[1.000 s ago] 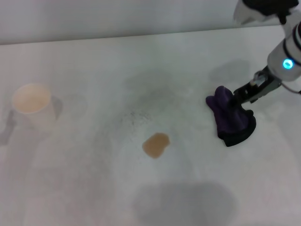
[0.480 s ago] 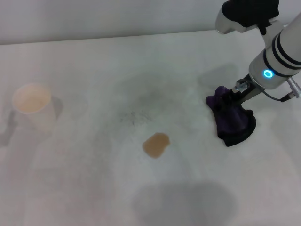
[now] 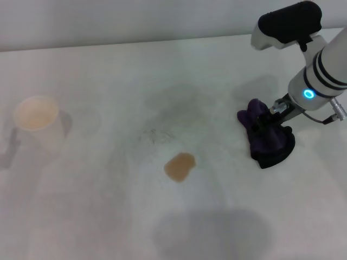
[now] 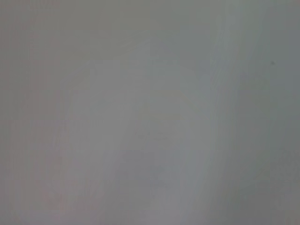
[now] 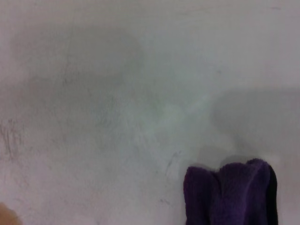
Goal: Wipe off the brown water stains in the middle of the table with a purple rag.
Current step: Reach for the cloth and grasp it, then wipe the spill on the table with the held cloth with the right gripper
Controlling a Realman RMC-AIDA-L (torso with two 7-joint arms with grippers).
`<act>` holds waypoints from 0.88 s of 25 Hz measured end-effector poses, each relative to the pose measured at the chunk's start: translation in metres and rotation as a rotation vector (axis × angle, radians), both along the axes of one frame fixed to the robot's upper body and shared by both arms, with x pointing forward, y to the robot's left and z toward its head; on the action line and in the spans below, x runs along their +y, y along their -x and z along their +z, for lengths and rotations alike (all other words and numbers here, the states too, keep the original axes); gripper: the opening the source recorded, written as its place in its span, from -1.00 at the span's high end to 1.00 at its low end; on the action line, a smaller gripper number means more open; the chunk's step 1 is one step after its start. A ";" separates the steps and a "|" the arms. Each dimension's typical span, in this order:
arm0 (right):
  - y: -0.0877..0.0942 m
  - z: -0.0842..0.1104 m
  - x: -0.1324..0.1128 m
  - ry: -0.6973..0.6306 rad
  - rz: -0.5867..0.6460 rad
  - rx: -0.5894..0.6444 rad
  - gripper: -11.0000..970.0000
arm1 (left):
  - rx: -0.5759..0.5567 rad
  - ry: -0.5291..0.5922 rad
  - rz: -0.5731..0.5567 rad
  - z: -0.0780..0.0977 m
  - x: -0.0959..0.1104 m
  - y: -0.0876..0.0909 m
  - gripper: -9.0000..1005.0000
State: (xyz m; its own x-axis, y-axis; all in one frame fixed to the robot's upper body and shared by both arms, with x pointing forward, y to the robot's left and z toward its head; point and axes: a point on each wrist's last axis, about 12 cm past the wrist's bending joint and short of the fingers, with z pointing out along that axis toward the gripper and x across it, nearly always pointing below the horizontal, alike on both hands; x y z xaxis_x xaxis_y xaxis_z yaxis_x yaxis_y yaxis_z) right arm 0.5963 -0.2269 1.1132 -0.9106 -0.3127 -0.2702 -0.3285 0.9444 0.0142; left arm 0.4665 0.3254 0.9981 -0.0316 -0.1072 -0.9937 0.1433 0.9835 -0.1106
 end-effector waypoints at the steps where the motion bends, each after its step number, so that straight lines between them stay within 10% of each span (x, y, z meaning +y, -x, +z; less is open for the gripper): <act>1: 0.000 -0.001 0.000 0.001 0.001 -0.001 -0.30 | 0.000 0.000 0.000 0.000 0.000 0.000 -0.78; 18: -0.004 -0.010 -0.009 0.012 0.002 0.004 0.07 | -0.001 0.000 -0.002 0.000 0.000 0.000 -0.78; 22: -0.005 -0.009 -0.009 0.013 0.014 -0.003 0.50 | -0.001 0.000 -0.002 0.000 0.000 0.000 -0.78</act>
State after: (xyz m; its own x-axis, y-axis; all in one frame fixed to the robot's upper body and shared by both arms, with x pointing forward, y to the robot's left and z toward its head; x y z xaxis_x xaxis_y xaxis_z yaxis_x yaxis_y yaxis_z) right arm 0.6008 -0.2358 1.1040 -0.9052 -0.3291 -0.2689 -0.3418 0.9398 0.0005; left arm 0.4669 0.3251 0.9983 -0.0308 -0.1068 -0.9938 0.1457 0.9832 -0.1102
